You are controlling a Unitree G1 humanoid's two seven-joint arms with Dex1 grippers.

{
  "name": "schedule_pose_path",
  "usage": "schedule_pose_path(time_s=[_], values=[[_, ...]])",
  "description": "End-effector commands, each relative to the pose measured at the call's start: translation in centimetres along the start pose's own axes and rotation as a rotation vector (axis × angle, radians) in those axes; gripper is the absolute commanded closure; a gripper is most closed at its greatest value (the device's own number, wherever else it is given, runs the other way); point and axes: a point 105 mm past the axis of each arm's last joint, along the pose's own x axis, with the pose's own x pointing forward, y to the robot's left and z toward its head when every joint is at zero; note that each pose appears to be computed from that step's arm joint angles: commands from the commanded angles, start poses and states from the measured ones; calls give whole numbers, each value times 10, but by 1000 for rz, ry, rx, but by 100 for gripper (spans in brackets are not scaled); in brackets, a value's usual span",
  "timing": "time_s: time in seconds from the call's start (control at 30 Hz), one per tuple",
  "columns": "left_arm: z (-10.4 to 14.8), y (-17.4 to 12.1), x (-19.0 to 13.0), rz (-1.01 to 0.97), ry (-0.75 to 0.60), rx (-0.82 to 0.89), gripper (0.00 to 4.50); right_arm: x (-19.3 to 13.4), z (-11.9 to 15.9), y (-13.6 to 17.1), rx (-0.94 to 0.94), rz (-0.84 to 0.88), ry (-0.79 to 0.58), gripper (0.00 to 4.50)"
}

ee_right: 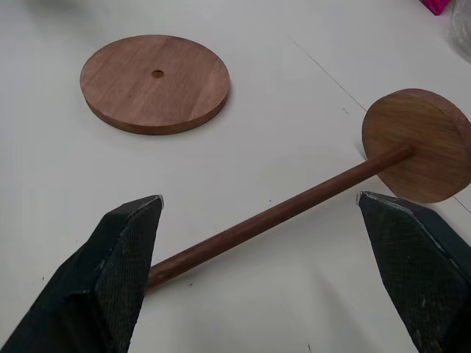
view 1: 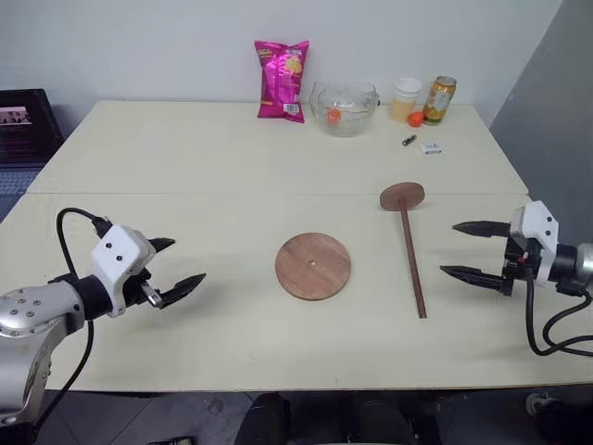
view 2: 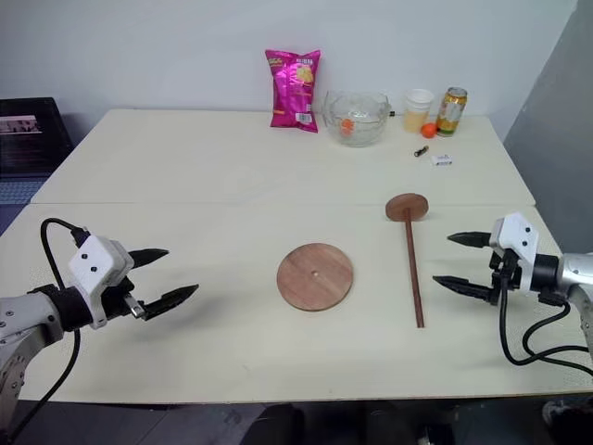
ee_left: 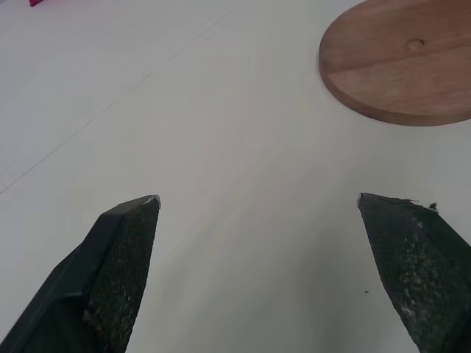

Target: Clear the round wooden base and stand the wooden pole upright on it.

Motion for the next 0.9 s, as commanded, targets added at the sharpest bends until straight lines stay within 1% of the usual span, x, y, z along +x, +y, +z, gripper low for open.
schedule_pose_path(time_s=[0.03,0.2,0.27,0.37,0.4,0.47,0.53,0.6,0.67,0.77,0.9], values=[[5,5,-5,5,-14,10,0,0,9,-1,-44,-13,-16,7],[4,8,-9,27,20,40,0,-1,10,1,-38,-12,-18,7],[8,5,-8,30,8,10,0,-7,5,1,-18,-32,-7,7],[16,-2,-7,-11,-9,10,0,-13,0,1,12,-55,19,7],[19,-9,-2,-23,-13,15,0,-19,-5,-1,22,-64,27,7],[20,-6,0,-27,-41,3,0,-18,-11,-5,36,-108,37,7],[23,-10,3,-50,-23,72,0,-20,-9,-5,38,-115,35,7],[23,-15,4,-81,-25,122,0,-14,-8,-1,55,-93,33,7],[28,-23,7,-127,-55,135,0,-12,-8,-3,63,-103,33,7],[38,-36,14,-175,-87,137,0,-18,-7,-7,66,-120,37,7],[47,-40,21,-206,-106,186,0,-15,6,-15,90,-177,-3,7]])
